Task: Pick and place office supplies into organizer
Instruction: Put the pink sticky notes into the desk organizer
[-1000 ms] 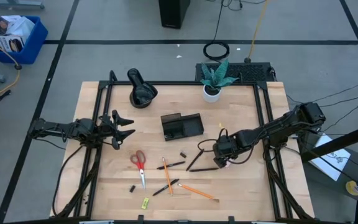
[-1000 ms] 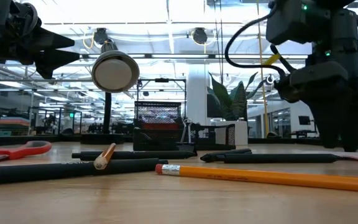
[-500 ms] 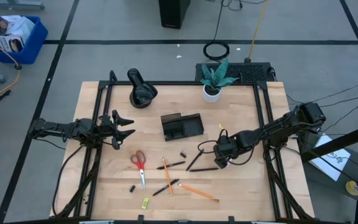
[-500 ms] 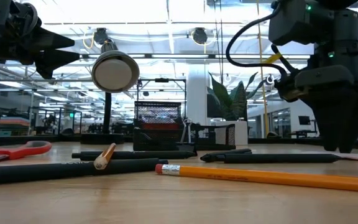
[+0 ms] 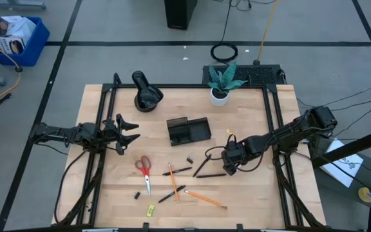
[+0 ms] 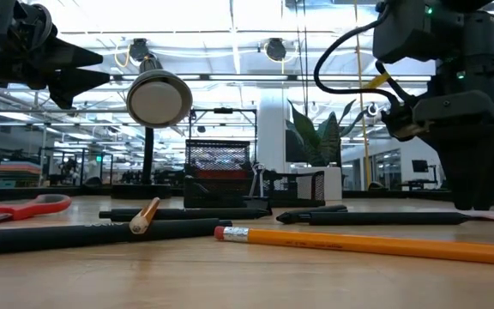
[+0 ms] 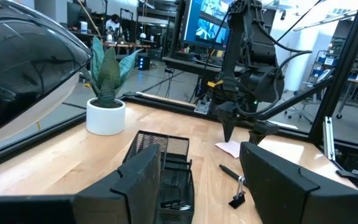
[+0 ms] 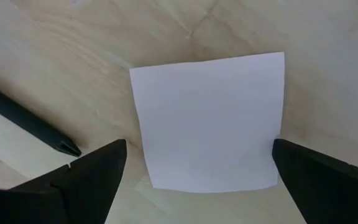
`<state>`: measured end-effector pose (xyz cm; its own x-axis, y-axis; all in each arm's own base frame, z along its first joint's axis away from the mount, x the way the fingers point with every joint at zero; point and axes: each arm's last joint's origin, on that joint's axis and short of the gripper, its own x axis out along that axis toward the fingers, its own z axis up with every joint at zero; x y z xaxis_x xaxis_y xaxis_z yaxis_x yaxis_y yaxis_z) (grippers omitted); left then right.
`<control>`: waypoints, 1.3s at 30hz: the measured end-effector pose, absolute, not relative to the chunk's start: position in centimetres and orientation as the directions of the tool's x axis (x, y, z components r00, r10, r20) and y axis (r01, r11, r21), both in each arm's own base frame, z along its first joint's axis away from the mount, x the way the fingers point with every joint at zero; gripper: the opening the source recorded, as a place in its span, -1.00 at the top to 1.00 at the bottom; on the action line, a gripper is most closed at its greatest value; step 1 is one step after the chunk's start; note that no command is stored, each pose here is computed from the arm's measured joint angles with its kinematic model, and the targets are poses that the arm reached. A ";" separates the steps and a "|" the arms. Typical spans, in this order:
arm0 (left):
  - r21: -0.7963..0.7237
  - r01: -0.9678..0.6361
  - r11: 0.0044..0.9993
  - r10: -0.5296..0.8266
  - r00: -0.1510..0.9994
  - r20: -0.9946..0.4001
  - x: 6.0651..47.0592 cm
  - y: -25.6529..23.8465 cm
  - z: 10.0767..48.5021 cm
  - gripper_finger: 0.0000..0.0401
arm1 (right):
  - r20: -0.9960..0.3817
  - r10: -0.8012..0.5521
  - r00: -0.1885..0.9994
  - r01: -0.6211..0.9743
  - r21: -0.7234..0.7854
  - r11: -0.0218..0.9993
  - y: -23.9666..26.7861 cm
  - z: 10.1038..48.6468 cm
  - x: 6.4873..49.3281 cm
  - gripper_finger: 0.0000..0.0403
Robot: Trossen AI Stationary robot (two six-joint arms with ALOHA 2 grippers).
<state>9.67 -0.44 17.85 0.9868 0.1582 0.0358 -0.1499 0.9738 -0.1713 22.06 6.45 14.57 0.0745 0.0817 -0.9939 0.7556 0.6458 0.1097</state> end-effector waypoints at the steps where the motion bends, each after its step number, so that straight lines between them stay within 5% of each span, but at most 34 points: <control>1: -0.171 -0.150 0.974 0.158 0.987 0.036 9.7 -0.4 17.9 -0.12 | -0.994 0.082 0.073 0.756 0.109 0.646 6.4 14.6 22.1 -0.96; 39: -0.170 -0.150 0.974 0.158 0.987 0.034 9.7 -0.4 17.8 -0.12 | -0.997 -0.069 -0.041 0.744 -0.076 0.664 7.2 14.0 21.7 -0.96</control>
<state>9.67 -0.44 17.84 0.9868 0.1581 0.0343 -0.1501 0.9739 -0.1705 21.66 7.24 14.01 -0.0411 -0.0686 -0.9968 0.7438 0.6640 -0.0764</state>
